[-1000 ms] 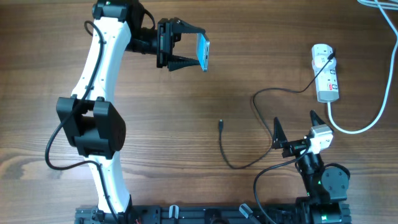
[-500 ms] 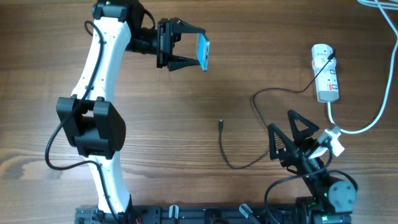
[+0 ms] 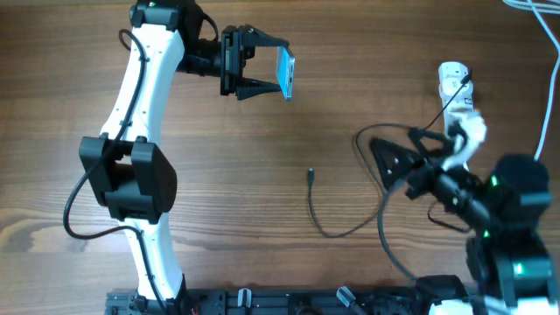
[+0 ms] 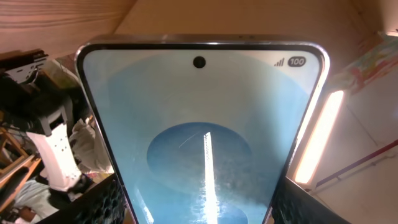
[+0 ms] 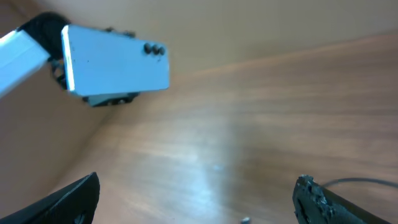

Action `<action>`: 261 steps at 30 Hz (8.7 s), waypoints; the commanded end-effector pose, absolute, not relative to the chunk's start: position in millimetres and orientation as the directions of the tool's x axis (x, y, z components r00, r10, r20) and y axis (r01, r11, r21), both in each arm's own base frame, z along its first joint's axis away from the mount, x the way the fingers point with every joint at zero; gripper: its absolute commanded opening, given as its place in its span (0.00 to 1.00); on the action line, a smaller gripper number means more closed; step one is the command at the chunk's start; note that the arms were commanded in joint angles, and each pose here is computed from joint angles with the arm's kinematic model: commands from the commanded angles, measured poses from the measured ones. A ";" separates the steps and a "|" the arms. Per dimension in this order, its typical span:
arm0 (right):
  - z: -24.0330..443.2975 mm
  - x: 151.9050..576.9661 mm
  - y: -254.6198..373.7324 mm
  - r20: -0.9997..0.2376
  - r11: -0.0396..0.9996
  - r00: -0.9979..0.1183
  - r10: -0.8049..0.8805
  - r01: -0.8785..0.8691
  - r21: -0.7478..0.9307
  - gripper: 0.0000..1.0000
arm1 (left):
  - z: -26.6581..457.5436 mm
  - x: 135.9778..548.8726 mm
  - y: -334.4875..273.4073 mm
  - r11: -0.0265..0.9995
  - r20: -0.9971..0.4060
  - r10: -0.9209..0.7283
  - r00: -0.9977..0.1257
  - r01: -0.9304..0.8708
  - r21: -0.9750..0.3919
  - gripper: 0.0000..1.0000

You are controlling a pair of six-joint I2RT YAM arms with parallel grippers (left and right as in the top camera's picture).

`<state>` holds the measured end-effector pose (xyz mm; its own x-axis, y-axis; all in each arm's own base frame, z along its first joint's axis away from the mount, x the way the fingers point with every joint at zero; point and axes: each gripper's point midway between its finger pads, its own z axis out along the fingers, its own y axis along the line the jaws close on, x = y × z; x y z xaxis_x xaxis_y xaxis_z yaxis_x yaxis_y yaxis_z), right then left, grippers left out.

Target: Plug charger to phone and switch on socket

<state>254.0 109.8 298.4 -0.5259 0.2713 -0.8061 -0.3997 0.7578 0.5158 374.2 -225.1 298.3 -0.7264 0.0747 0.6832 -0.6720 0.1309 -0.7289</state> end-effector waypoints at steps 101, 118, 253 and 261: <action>345.3 359.0 274.4 -0.754 0.975 -0.656 0.027 -0.150 0.166 0.15 | 326.8 367.1 -226.9 0.087 0.639 0.114 -0.760 -0.634 -0.769 0.57; 350.6 364.6 263.5 -0.652 0.878 -0.610 0.450 0.168 0.449 0.04 | 326.1 369.3 -227.2 0.085 0.614 0.115 -0.781 -0.608 -0.789 0.92; 38.2 251.8 202.6 0.070 0.996 -0.993 0.092 0.093 0.010 0.28 | 178.0 427.5 -126.0 0.840 0.015 -0.196 -0.980 -0.176 -0.513 0.04; 22.2 259.1 214.2 0.073 0.994 -0.993 0.093 0.097 0.042 0.29 | 178.0 427.5 -126.0 0.840 0.015 -0.196 -0.980 -0.176 -0.513 0.04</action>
